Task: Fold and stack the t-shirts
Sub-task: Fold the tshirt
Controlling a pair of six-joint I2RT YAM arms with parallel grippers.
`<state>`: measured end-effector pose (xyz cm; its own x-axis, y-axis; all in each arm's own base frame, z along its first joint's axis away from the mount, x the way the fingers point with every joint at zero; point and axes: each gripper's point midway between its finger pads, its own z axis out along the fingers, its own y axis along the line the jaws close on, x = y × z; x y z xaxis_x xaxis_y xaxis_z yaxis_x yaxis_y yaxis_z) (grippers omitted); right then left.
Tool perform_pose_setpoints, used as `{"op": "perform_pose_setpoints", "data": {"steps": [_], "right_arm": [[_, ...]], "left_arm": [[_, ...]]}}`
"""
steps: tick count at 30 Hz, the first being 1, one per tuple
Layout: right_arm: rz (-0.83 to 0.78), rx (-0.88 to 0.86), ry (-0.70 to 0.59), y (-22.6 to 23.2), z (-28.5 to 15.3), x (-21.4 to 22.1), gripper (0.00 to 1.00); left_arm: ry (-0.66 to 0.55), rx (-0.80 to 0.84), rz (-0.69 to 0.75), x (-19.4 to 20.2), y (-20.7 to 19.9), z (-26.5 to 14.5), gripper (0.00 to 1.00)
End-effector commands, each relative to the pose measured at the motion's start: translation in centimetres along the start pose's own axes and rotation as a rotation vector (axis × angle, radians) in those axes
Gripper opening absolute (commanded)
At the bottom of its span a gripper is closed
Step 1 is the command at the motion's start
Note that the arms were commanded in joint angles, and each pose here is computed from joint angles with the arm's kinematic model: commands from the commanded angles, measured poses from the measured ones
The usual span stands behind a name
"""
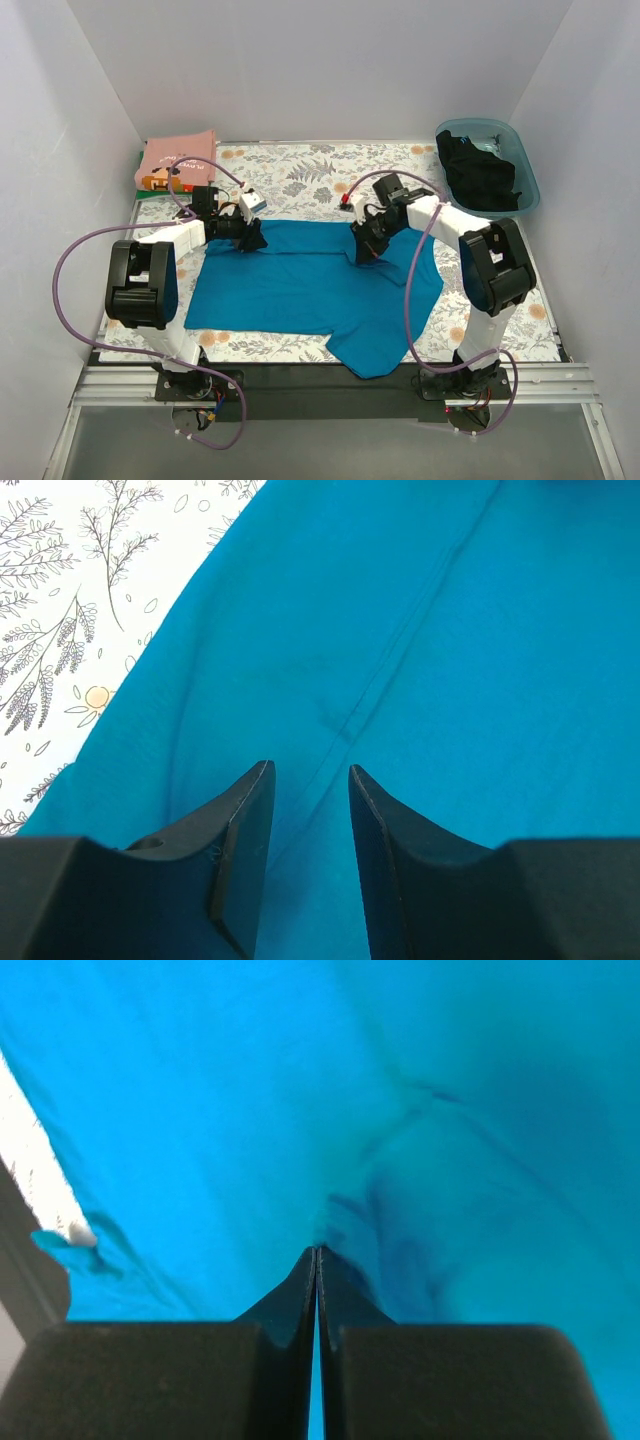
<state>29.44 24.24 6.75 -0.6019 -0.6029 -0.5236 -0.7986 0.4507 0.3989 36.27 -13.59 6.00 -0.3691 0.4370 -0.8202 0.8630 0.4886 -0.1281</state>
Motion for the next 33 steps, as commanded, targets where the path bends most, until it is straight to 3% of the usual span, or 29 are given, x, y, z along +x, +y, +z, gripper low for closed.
{"op": "perform_pose_setpoints", "data": {"steps": [1,8,11,12,13,17,21,28,33], "right_arm": [[-0.034,-0.072,0.067,2.9,1.0,1.7,0.03],[-0.050,-0.218,0.096,7.2,0.8,1.8,0.22],[-0.033,-0.280,0.043,8.0,-1.0,0.4,0.25],[0.005,-0.267,-0.013,6.9,-2.4,-0.7,0.23],[0.087,-0.140,-0.094,2.0,-5.4,-1.4,0.18],[0.137,0.121,0.000,-4.5,-5.5,2.2,0.14],[0.176,0.144,0.080,-5.5,-3.9,4.8,0.12],[0.131,0.006,0.204,0.8,-2.0,9.0,0.08],[0.091,-0.137,0.154,4.8,-2.4,7.8,0.11]], "left_arm": [[-0.031,-0.024,0.042,-1.6,0.0,-0.8,0.34],[-0.023,-0.032,-0.007,-1.9,0.3,-0.9,0.34],[-0.034,-0.022,-0.014,-2.3,0.2,-0.9,0.34],[-0.044,-0.016,-0.012,-2.7,0.2,-0.9,0.34],[-0.055,-0.005,-0.015,-3.0,0.0,-1.0,0.34],[-0.049,-0.012,-0.015,-2.9,0.3,-0.8,0.34],[-0.037,-0.038,-0.038,-2.9,0.8,-0.9,0.34],[-0.045,-0.079,-0.114,-3.7,2.5,-1.6,0.34],[-0.053,-0.079,-0.120,-3.8,2.4,-1.8,0.34]]}}
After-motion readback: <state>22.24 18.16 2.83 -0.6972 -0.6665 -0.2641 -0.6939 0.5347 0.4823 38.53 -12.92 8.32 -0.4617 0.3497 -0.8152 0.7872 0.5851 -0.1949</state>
